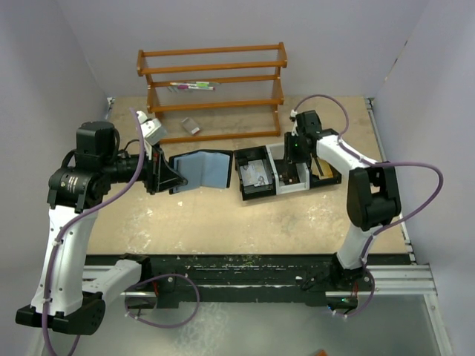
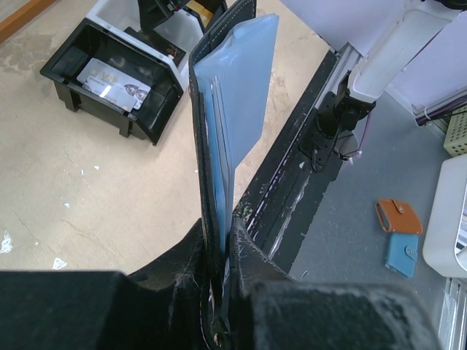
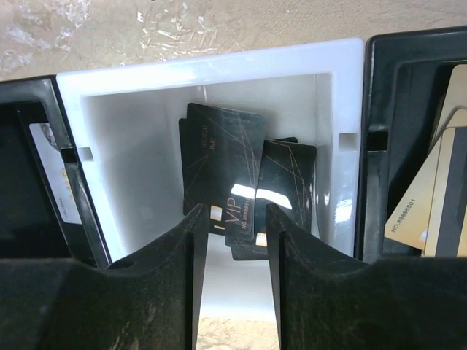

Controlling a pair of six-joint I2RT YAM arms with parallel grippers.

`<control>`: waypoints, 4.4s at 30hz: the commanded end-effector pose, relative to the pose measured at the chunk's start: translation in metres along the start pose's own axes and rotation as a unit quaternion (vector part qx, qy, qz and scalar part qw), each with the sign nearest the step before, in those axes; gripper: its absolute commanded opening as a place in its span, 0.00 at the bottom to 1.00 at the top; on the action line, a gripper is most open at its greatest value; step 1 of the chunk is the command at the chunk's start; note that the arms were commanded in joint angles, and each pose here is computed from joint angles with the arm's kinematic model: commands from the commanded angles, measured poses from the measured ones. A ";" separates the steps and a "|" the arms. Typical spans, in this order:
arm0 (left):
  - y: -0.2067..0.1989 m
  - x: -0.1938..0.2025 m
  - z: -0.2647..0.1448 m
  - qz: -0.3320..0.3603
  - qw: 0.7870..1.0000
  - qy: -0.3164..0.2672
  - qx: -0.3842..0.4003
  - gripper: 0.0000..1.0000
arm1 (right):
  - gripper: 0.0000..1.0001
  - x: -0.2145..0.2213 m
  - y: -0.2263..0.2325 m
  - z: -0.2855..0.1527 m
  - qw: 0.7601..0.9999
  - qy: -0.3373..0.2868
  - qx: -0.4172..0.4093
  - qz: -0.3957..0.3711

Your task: Take the credit cards out of the card holder

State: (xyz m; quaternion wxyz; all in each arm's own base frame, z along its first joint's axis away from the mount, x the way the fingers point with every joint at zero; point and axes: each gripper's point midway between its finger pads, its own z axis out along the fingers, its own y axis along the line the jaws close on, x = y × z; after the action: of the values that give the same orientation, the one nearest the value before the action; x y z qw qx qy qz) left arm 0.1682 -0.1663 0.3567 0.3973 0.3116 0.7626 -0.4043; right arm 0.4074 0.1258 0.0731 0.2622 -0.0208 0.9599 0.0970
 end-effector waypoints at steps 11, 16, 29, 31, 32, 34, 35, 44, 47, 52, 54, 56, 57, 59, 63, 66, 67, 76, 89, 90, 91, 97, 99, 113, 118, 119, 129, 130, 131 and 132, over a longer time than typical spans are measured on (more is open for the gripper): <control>-0.031 -0.018 -0.007 0.036 0.997 -0.031 0.068 0.00 | 0.73 -0.085 0.095 -0.188 0.961 -0.250 -0.111 -0.030; -0.041 -0.018 -0.008 0.033 0.994 -0.033 0.100 0.00 | 0.86 -0.060 0.168 -0.269 0.902 -0.294 -0.314 -0.046; -0.049 -0.021 -0.009 0.022 0.992 -0.037 0.120 0.00 | 1.00 0.022 0.269 -0.357 0.786 -0.293 -0.538 -0.082; -0.049 -0.020 -0.009 0.017 0.992 -0.034 0.121 0.00 | 1.00 0.029 0.279 -0.358 0.781 -0.290 -0.546 -0.085; -0.049 -0.020 -0.009 0.014 0.992 -0.033 0.122 0.00 | 1.00 0.031 0.282 -0.358 0.781 -0.289 -0.546 -0.086; -0.047 -0.020 -0.008 0.010 0.992 -0.030 0.119 0.00 | 1.00 0.032 0.284 -0.356 0.782 -0.287 -0.546 -0.086; -0.046 -0.020 -0.008 0.010 0.993 -0.029 0.116 0.00 | 1.00 0.032 0.284 -0.355 0.783 -0.288 -0.544 -0.084; -0.033 -0.018 -0.007 0.017 0.997 -0.023 0.077 0.00 | 1.00 0.025 0.256 -0.385 0.787 -0.330 -0.516 -0.070; -0.033 -0.018 -0.006 0.017 0.997 -0.023 0.078 0.00 | 1.00 0.031 0.259 -0.381 0.789 -0.313 -0.525 -0.062; -0.031 -0.019 -0.006 0.016 0.997 -0.022 0.073 0.00 | 1.00 0.038 0.276 -0.376 0.790 -0.301 -0.531 -0.061; -0.034 -0.020 -0.006 0.017 0.996 -0.023 0.081 0.00 | 1.00 0.040 0.284 -0.367 0.798 -0.293 -0.523 -0.064; -0.039 -0.021 -0.008 0.017 0.995 -0.025 0.092 0.00 | 0.95 0.041 0.292 -0.360 0.802 -0.287 -0.519 -0.066; -0.041 -0.021 -0.008 0.017 0.995 -0.026 0.097 0.00 | 0.91 0.042 0.296 -0.357 0.803 -0.286 -0.518 -0.067; -0.045 -0.021 -0.009 0.016 0.994 -0.026 0.107 0.00 | 0.82 0.043 0.303 -0.353 0.804 -0.284 -0.519 -0.067; -0.057 -0.020 -0.012 0.013 0.989 -0.026 0.143 0.00 | 0.59 0.043 0.315 -0.351 0.798 -0.285 -0.527 -0.062; -0.066 -0.018 -0.014 0.013 0.984 -0.027 0.173 0.00 | 0.48 0.043 0.321 -0.355 0.787 -0.288 -0.542 -0.058; -0.069 -0.018 -0.015 0.012 0.983 -0.027 0.181 0.02 | 0.46 0.043 0.322 -0.357 0.784 -0.288 -0.547 -0.059; -0.078 -0.016 -0.019 0.019 0.978 -0.030 0.205 0.42 | 0.12 0.058 0.319 -0.372 0.755 -0.282 -0.587 -0.071; -0.108 -0.020 -0.036 0.029 0.960 -0.041 0.276 0.39 | 0.00 0.090 0.308 -0.381 0.728 -0.253 -0.629 -0.096; -0.105 -0.020 -0.034 0.029 0.962 -0.040 0.270 0.37 | 0.00 0.090 0.309 -0.381 0.727 -0.253 -0.631 -0.097; -0.103 -0.020 -0.033 0.029 0.964 -0.040 0.263 0.34 | 0.00 0.090 0.310 -0.382 0.726 -0.253 -0.632 -0.098; -0.103 -0.021 -0.033 0.029 0.963 -0.042 0.264 0.23 | 0.00 0.098 0.310 -0.395 0.702 -0.245 -0.661 -0.102; -0.107 -0.021 -0.035 0.030 0.960 -0.044 0.275 0.21 | 0.00 0.099 0.308 -0.397 0.698 -0.246 -0.665 -0.103; -0.125 -0.018 -0.047 0.024 0.942 -0.044 0.333 0.12 | 0.00 0.109 0.310 -0.410 0.665 -0.235 -0.699 -0.116; -0.111 -0.022 -0.037 0.025 0.958 -0.050 0.280 0.00 | 0.39 0.110 0.310 -0.409 0.665 -0.233 -0.701 -0.114; -0.107 -0.022 -0.035 0.023 0.962 -0.050 0.267 0.00 | 0.47 0.109 0.309 -0.409 0.666 -0.233 -0.699 -0.113; -0.040 -0.031 -0.016 0.030 0.997 -0.061 0.048 0.00 | 0.97 0.070 0.295 -0.381 0.743 -0.300 -0.595 -0.061; -0.035 -0.031 -0.016 0.030 0.997 -0.059 0.037 0.00 | 1.00 0.065 0.294 -0.374 0.759 -0.300 -0.575 -0.054; -0.034 -0.031 -0.016 0.032 0.997 -0.060 0.032 0.00 | 1.00 0.061 0.293 -0.366 0.775 -0.299 -0.555 -0.048; -0.034 -0.031 -0.016 0.032 0.997 -0.060 0.030 0.00 | 1.00 0.057 0.293 -0.360 0.785 -0.299 -0.541 -0.043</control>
State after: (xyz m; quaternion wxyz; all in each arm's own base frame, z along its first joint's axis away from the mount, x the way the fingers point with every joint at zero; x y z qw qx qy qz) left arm 0.1305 -0.1836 0.3984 0.3948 0.3310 0.6972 -0.4985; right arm 0.1170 0.3498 0.3888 0.4280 -0.2250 0.5897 0.6469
